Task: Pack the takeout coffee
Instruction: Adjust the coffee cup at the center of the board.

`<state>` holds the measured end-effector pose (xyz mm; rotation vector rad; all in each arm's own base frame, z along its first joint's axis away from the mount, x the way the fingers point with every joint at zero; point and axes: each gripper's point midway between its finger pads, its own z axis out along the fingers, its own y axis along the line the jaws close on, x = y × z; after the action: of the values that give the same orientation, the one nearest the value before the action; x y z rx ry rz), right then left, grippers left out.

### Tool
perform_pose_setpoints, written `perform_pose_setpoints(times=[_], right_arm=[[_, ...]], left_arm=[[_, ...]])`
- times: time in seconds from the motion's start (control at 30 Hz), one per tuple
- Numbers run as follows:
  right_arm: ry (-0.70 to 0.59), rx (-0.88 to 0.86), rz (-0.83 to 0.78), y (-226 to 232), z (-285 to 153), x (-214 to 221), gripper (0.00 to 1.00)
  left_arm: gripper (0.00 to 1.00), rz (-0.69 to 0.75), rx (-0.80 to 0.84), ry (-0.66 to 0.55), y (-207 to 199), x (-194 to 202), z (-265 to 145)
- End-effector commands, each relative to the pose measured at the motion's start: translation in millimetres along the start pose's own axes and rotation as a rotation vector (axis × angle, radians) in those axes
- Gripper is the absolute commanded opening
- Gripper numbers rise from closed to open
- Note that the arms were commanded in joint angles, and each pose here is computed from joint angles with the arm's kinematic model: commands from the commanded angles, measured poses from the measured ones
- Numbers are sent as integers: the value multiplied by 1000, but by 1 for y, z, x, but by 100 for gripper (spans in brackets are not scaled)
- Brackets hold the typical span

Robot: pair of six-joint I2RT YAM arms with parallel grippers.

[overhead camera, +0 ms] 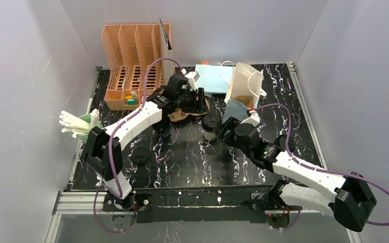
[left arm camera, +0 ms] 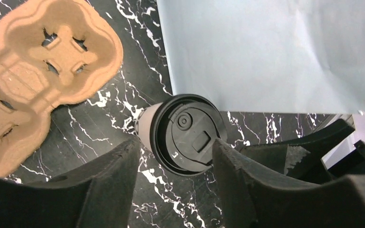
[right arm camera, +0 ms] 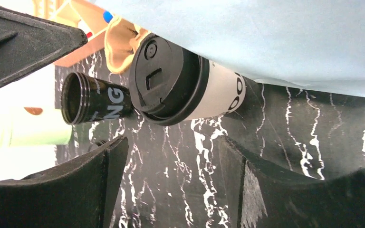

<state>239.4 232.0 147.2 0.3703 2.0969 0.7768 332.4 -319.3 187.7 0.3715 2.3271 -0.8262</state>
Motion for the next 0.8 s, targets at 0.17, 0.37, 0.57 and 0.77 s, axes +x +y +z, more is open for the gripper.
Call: perform_pose_setpoints(times=[0.17, 0.37, 0.57, 0.77], right_arm=[[-138, -61, 287, 28, 10, -31, 72], [-166, -8, 335, 16, 16, -31, 67], [-166, 35, 353, 8, 23, -26, 65], [-139, 53, 348, 7, 33, -19, 64]], left_arm=[[54, 4, 91, 19, 2, -2, 25], [53, -4, 84, 60, 12, 10, 44], [53, 1, 76, 88, 18, 20, 50], [51, 6, 75, 113, 21, 27, 52]])
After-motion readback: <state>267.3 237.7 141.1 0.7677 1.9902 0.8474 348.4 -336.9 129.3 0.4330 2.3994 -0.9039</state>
